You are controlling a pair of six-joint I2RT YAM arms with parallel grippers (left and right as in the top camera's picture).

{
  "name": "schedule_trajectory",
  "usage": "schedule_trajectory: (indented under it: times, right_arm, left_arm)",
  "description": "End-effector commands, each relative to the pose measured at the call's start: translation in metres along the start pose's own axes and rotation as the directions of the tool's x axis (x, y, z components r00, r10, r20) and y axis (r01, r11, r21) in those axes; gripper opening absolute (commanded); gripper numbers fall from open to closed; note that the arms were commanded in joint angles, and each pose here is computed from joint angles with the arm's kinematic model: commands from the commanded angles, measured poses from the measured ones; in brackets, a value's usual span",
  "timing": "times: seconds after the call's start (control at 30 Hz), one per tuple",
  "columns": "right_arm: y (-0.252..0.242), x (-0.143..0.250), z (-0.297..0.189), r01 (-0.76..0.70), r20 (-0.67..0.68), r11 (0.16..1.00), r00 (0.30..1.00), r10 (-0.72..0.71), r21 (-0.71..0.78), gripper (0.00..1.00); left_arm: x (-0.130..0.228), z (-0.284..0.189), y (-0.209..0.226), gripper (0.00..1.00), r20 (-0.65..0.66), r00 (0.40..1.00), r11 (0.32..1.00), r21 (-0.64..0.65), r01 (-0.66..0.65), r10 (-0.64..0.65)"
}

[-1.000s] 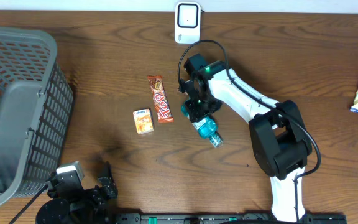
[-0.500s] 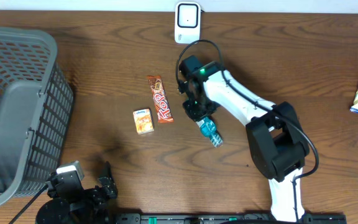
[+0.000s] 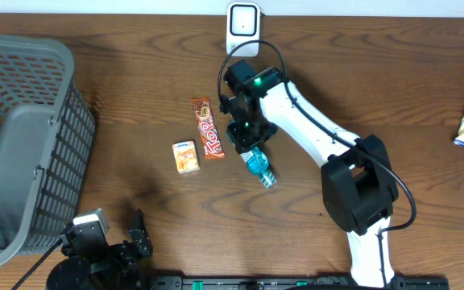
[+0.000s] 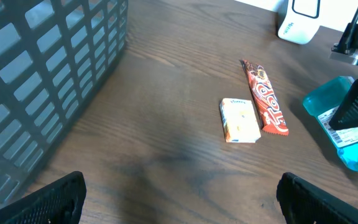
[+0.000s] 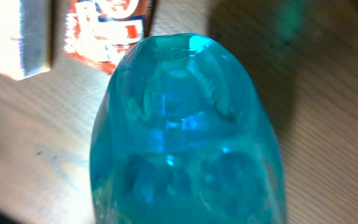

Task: Scan the item barcode
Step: 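Lift the mouthwash bottle and hold it at the scanner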

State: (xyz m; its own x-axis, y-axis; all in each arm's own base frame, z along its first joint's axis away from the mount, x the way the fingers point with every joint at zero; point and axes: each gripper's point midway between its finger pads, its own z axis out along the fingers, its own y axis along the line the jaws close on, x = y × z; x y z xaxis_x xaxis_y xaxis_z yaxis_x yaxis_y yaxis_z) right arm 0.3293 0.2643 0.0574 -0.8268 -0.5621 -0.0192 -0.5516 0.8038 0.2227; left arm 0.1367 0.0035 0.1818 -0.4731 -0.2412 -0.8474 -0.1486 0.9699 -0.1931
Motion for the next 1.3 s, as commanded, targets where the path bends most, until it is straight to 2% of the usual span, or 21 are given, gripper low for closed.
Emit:
schedule_trajectory:
  times: [0.0, 0.13, 0.23, 0.3, 0.4, 0.5, 0.7, 0.93, 1.17, 1.27]
  right_arm:
    - [-0.001, -0.008, -0.009, 0.050, 0.039, 0.994, 0.998, -0.046, -0.098, 0.01]
    - [-0.008, -0.018, -0.013, 0.070, 0.089, 0.990, 0.994, -0.060, -0.121, 0.01]
    - [0.007, -0.016, -0.021, 0.065, 0.100, 0.960, 0.994, -0.039, -0.271, 0.01]
    - [0.021, -0.010, -0.031, 0.107, 0.112, 0.911, 0.991, -0.067, -0.399, 0.01]
    - [0.040, 0.003, -0.053, 0.254, 0.195, 0.785, 0.966, -0.172, -0.565, 0.01]
    - [0.048, 0.013, -0.071, 0.336, 0.267, 0.689, 0.941, -0.209, -0.642, 0.01]
    - [0.055, 0.023, -0.093, 0.386, 0.337, 0.589, 0.921, -0.198, -0.710, 0.01]
    - [0.066, 0.040, -0.108, 0.406, 0.347, 0.514, 0.914, -0.211, -0.756, 0.01]
    - [0.067, 0.041, -0.108, 0.411, 0.350, 0.511, 0.912, -0.216, -0.755, 0.01]
    - [0.054, 0.042, -0.091, 0.461, 0.347, 0.565, 0.887, -0.304, -0.684, 0.01]
  left_arm:
    - [0.000, 0.000, -0.001, 0.98, 0.000, 1.000, 1.000, 0.005, 0.008, -0.008]
    - [0.000, 0.000, -0.001, 0.98, 0.000, 1.000, 1.000, 0.005, 0.008, -0.008]
    - [0.000, 0.000, -0.001, 0.98, 0.000, 1.000, 1.000, 0.005, 0.009, -0.009]
    - [0.000, 0.000, -0.001, 0.98, 0.000, 1.000, 1.000, 0.005, 0.009, -0.009]
    - [0.000, 0.000, -0.001, 0.98, 0.000, 1.000, 1.000, 0.005, 0.009, -0.009]
    - [0.000, 0.000, -0.001, 0.98, 0.000, 1.000, 1.000, 0.005, 0.008, -0.008]
    - [0.000, 0.000, -0.001, 0.98, 0.000, 1.000, 1.000, 0.005, 0.009, -0.009]
    - [0.000, 0.000, -0.001, 0.98, 0.000, 1.000, 1.000, 0.005, 0.009, -0.009]
    - [0.000, 0.000, -0.001, 0.98, 0.000, 1.000, 1.000, 0.005, 0.008, -0.008]
    - [0.000, 0.000, -0.001, 0.98, 0.000, 1.000, 1.000, 0.005, 0.008, -0.008]
